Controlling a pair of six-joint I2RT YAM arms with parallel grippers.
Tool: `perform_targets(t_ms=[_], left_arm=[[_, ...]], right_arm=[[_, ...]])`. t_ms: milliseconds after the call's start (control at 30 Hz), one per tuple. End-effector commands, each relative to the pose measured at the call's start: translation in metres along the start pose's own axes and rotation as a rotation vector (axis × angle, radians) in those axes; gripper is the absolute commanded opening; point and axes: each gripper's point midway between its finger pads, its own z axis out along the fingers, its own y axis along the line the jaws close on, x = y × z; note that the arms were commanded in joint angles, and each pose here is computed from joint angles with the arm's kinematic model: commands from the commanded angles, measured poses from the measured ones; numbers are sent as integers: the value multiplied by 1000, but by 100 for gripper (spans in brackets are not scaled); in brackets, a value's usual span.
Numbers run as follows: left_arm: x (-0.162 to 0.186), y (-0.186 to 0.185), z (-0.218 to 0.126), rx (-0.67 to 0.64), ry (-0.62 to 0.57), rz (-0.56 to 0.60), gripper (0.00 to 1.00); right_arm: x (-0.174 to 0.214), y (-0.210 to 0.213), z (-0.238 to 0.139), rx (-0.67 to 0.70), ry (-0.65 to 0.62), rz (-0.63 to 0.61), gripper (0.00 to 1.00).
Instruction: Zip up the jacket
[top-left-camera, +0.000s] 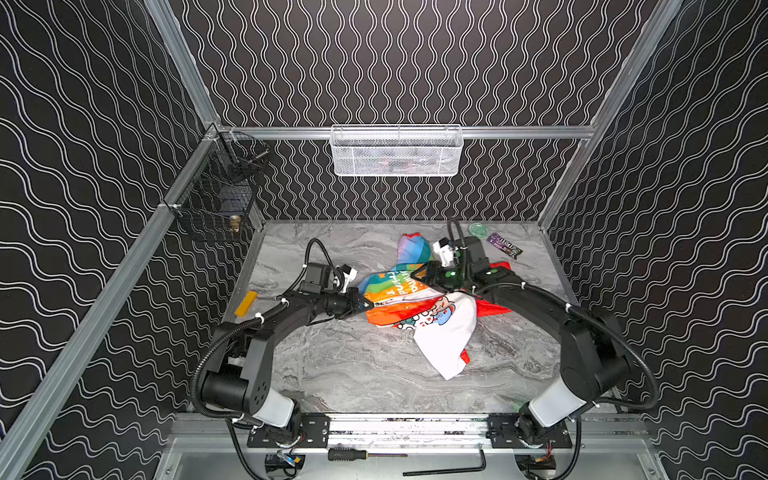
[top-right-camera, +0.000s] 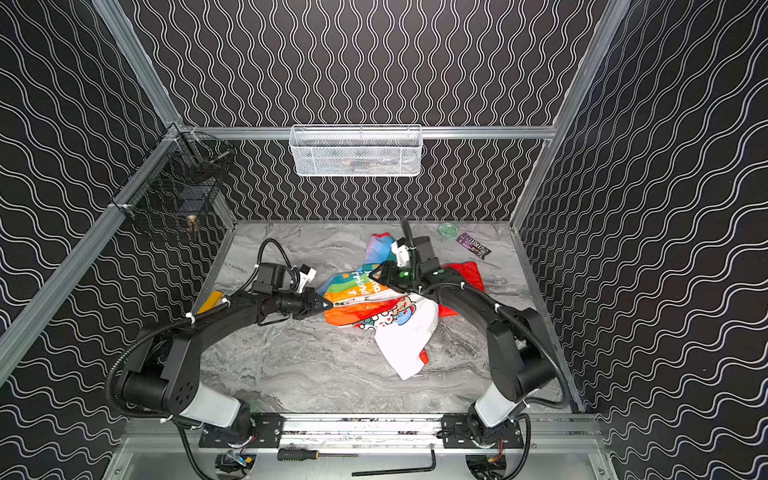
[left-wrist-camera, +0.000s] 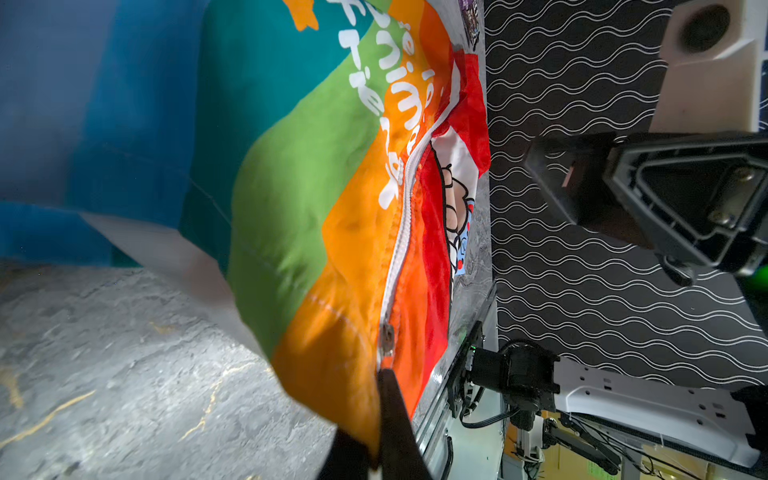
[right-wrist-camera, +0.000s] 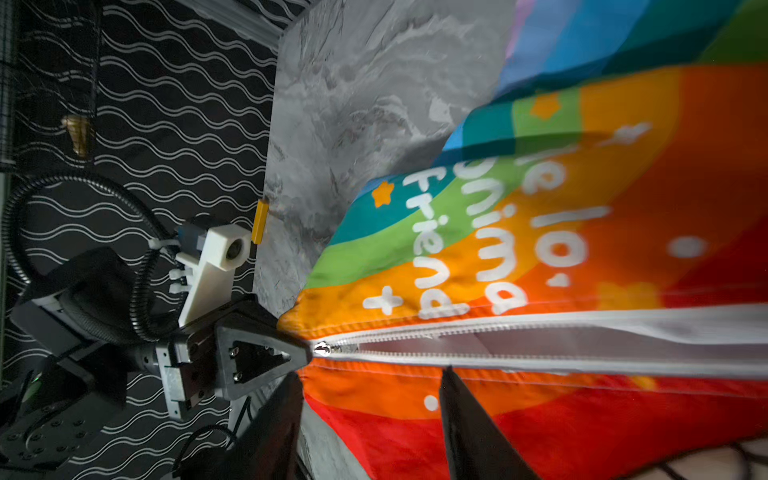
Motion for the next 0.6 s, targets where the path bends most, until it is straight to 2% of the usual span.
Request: perform_targets(t_ms=[0,167,333,433,567], left_arm=[[-3,-5,0,23,-8,18,0],[-3,-6,-1,26,-12,19,0],[-2,-5,0,32,-17,10,0],[-1,-4,2,53,-27,-9,5],[-2,-2,5,75,-45,-36,18]], right_arm=[[-4,17,18,-63,-20,9,39],[0,17,47,-76,-2,16,30],[10,-1,66,-53,21,50,27],[12,-8,72,-44,28,55,27],[15,-19,83,-23,50,67,26]])
